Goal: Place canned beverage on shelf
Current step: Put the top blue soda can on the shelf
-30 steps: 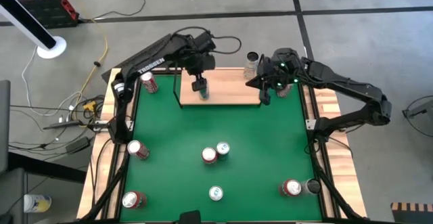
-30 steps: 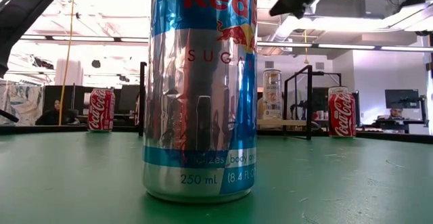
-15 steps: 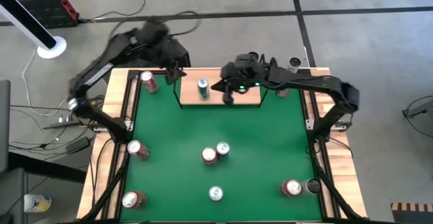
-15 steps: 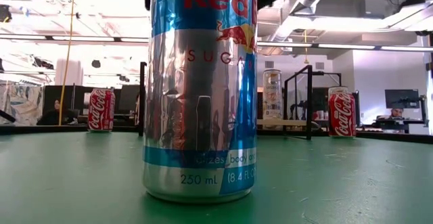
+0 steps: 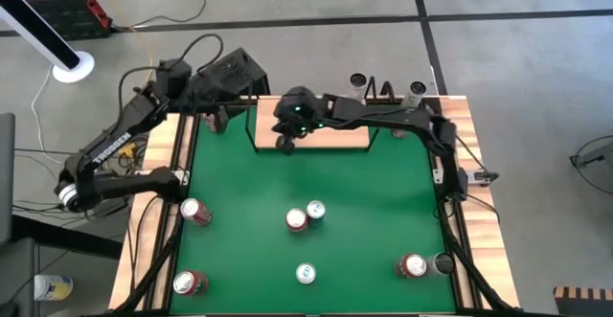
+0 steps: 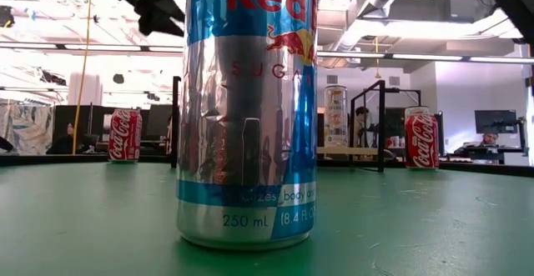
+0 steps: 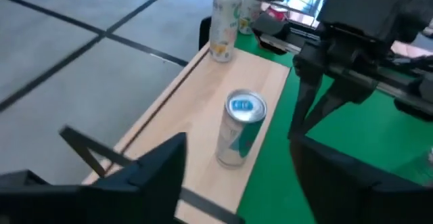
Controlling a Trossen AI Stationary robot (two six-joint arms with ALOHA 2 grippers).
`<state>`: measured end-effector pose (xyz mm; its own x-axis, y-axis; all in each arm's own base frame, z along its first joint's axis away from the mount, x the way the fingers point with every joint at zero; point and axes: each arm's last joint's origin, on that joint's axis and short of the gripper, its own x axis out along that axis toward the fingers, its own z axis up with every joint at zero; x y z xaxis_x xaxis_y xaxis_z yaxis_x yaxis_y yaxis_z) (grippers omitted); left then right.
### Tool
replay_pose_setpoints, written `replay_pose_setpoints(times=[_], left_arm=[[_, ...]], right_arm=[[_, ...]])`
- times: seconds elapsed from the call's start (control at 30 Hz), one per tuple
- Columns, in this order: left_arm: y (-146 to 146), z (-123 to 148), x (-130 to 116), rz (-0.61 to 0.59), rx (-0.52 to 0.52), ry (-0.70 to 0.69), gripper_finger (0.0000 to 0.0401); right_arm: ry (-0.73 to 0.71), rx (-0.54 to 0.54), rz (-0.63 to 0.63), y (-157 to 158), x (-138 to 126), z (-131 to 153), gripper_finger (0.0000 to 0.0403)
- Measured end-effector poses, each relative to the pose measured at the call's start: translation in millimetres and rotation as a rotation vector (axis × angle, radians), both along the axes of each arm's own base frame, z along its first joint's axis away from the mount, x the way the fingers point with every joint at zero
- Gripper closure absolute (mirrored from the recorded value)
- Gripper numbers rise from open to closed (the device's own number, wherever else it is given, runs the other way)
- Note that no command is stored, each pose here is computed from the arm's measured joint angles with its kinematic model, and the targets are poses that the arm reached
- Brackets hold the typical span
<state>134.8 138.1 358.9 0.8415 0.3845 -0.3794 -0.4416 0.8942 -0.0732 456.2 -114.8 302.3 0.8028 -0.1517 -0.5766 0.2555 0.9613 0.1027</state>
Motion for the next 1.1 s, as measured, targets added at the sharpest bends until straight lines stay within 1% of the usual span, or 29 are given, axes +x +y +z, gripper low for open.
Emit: replay_pose_setpoints(times=[0.1,0.23,0.27,0.3,0.37,0.57,0.8,0.97,1.1], left_arm=[[-1.6,-10.6,-2.5,0.001,-0.019,0.015,0.0244],[-2.5,-14.5,-3.2,-0.002,-0.029,0.026,0.0357],[-2.6,-14.2,-3.1,-0.004,-0.025,0.026,0.0378],[-2.5,-13.9,-3.1,-0.005,-0.02,0.025,0.0388],[-2.4,-13.6,-3.0,-0.009,-0.009,0.026,0.0391],[-2.3,-13.7,-2.9,-0.008,-0.01,0.027,0.04],[-2.4,-14.0,-3.0,-0.004,-0.022,0.024,0.0401],[-2.4,-14.0,-3.0,-0.001,-0.027,0.022,0.0401],[-2.4,-14.0,-3.0,0.0,-0.029,0.021,0.0401]], right_arm=[[0.051,-0.021,-0.059,-0.6,9.9,-5.7,0.0379],[0.115,-0.028,-0.132,-4.7,17.0,-16.9,0.0379],[0.124,-0.022,-0.146,-6.0,18.0,-19.2,0.0379],[0.138,-0.017,-0.157,-7.1,18.1,-21.7,0.0379],[0.148,-0.015,-0.176,-10.8,16.9,-23.1,0.0379],[0.16,-0.059,-0.233,-12.9,15.8,-22.4,0.0379],[0.21,-0.034,-0.276,-23.0,8.8,-26.1,0.0379],[0.201,-0.009,-0.331,-30.0,6.5,-26.2,0.0379],[0.185,0.014,-0.315,-31.0,7.1,-25.6,0.0379]])
